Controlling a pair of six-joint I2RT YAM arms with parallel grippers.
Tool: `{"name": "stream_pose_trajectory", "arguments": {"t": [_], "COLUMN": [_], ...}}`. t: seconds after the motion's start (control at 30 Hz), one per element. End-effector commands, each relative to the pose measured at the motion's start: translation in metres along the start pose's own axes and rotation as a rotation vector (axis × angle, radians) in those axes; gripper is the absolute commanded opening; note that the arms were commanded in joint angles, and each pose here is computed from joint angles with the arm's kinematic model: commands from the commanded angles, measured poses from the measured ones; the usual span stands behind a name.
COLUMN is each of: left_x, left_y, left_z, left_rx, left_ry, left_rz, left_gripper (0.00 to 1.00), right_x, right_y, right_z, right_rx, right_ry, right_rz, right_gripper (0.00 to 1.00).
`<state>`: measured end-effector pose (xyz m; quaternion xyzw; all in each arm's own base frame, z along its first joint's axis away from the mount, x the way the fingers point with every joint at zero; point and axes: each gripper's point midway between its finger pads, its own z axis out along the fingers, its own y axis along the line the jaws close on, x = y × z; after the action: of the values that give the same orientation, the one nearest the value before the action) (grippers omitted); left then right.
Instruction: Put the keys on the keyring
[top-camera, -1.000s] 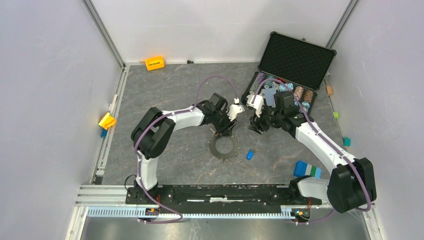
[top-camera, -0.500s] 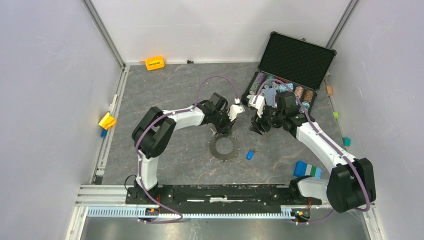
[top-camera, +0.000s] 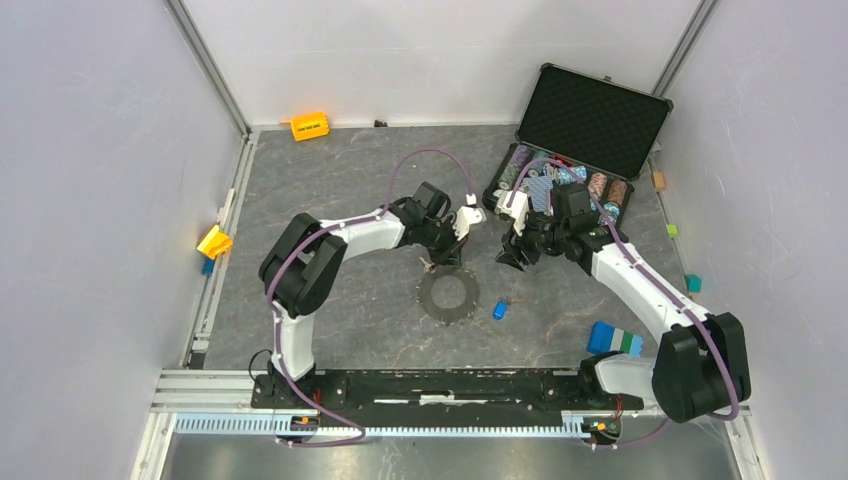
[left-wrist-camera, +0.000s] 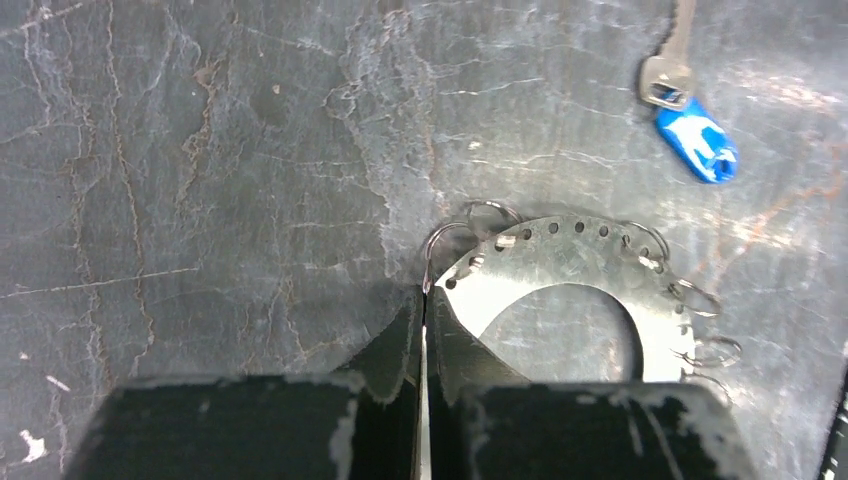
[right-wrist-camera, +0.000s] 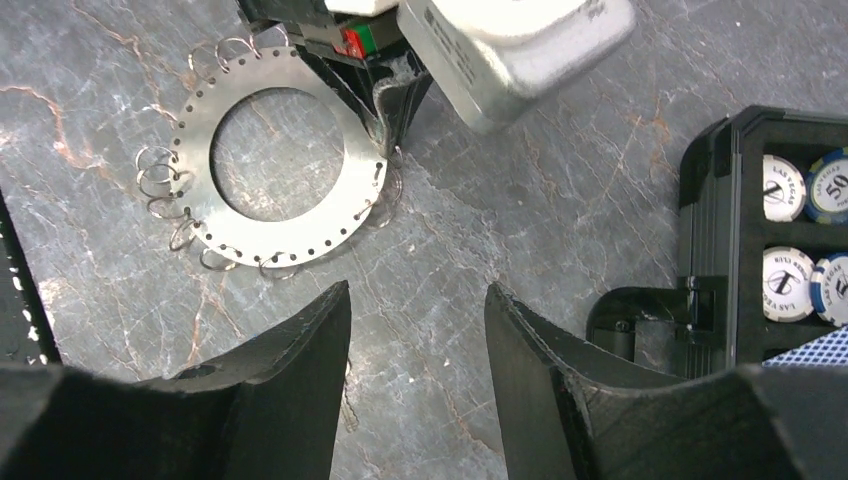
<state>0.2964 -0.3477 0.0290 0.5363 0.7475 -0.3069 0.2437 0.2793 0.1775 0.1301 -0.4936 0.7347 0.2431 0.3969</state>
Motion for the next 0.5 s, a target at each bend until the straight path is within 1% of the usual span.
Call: {"name": "stream_pose_trajectory", "arguments": {"t": [0.0,0.17,0.27,0.37,0.47], "left_x": [-0.047,-0.055,-0.046,-0.042,-0.042], "left_y": [-0.019,-0.06,-0.082,-0.094,-0.098], "left_z": [-0.043,-0.087,-0.101,-0.114,-0.125], "left_rx": [0.077,0.207,0.246,0.248,0.209], "left_ry": [-0.16,-0.279,-0.315,-0.339,-0.351], "left_rz": [0.134,0.311,0.41,0.494,0.55], "left_gripper": [0.02,0.02,0.02,0.02,0.02], "right_x": [-0.023,-0.053,-0.067,-0.077,-0.087], "right_y": [0.005,0.012,0.022,0.037,0.055], "right_z": [0.0,0.0,0.004,0.012,0.018], "right_rx": [-0.051,-0.113,-0.185,-0.251,-0.307], "right_ry": [-0.1,-0.231,-0.302,-0.324,-0.326], "right_rz": [-0.032,-0.074,-0.089,-0.125,-0.17], "right_gripper": [0.58,0.59,0.6,0.61,0.62]}}
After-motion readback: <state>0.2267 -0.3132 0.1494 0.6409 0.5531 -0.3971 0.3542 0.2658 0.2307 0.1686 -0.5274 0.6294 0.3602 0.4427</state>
